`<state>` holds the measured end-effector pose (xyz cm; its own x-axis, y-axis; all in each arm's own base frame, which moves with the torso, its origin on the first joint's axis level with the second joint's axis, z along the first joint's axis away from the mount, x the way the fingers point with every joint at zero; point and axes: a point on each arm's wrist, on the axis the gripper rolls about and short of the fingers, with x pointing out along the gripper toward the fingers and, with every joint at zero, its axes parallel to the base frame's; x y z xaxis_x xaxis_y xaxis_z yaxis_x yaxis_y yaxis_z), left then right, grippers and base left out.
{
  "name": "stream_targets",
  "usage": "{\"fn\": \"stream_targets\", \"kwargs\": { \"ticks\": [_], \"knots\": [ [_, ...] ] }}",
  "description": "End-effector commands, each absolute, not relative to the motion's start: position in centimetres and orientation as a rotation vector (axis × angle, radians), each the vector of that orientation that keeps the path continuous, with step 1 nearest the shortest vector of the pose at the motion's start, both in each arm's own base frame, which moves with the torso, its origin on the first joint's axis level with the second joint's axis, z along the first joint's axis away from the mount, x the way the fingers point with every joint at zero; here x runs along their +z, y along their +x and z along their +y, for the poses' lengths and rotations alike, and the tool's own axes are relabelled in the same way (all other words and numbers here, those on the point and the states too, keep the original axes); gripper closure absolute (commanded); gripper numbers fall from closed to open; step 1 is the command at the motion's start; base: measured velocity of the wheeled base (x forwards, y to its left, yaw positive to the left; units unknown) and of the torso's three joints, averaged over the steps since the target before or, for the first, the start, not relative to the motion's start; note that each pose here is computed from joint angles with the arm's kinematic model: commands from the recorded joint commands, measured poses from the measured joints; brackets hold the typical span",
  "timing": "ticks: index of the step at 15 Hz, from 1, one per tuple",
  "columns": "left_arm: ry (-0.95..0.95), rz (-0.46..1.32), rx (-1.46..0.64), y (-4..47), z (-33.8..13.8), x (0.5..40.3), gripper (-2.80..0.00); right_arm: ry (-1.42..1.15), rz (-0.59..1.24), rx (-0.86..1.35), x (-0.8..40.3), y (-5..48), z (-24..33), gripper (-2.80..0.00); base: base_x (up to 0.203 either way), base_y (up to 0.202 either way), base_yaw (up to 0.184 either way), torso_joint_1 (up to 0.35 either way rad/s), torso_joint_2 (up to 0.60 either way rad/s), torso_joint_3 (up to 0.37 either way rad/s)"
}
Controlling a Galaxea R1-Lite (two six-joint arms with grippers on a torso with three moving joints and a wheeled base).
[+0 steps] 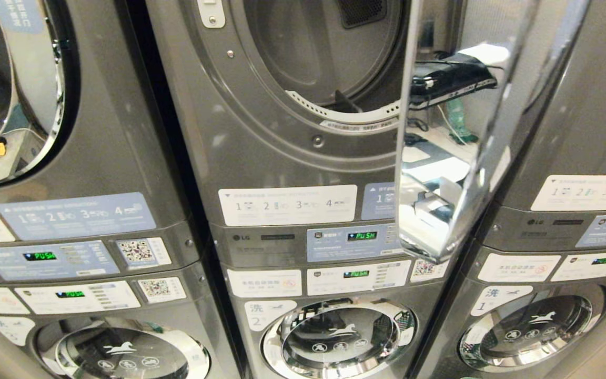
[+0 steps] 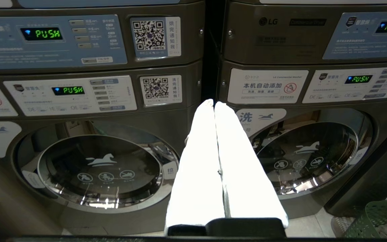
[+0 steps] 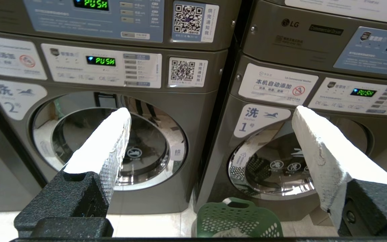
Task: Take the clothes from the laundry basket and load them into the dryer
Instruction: Open the dryer
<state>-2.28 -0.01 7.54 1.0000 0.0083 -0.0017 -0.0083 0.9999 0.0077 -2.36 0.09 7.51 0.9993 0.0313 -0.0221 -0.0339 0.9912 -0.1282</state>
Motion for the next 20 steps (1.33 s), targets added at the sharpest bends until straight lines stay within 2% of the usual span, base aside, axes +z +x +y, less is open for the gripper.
{"fn": "stream_targets", "kwargs": {
  "ticks": [1,10,13,15,18,20],
  "knots": [
    [0.008,0.002,0.009,-2.3,0.0,7.5,0.00,-0.130,0.021,0.034,7.5,-2.4,0.1,-2.80,-0.174,0.000,0.003,-0.001,0.00,0.000],
    [0.024,-0.022,0.004,-2.4,0.0,8.0,0.00,-0.128,0.021,0.034,7.5,-2.4,0.1,-2.80,-0.014,0.000,0.000,0.003,0.00,-0.001],
    [0.067,-0.177,-0.061,-4.1,-0.2,13.8,0.00,-0.127,0.019,0.034,7.5,-2.4,0.1,-2.80,0.000,0.000,0.000,0.000,0.00,0.000],
    [0.067,-0.167,-0.144,-3.5,-0.3,18.8,0.00,-0.127,0.020,0.034,7.5,-2.4,0.1,-2.80,0.000,0.000,0.000,0.000,0.00,0.000],
    [0.016,-0.065,-0.269,1.7,-0.6,26.3,0.00,-0.127,0.019,0.035,7.5,-2.4,0.1,-2.80,0.000,0.000,0.000,0.000,0.00,0.000],
    [-0.020,-0.019,-0.353,6.3,-0.8,29.9,0.00,-0.128,0.020,0.035,7.5,-2.4,0.1,-2.80,0.000,0.000,0.000,0.000,0.00,0.000]
  ]
}}
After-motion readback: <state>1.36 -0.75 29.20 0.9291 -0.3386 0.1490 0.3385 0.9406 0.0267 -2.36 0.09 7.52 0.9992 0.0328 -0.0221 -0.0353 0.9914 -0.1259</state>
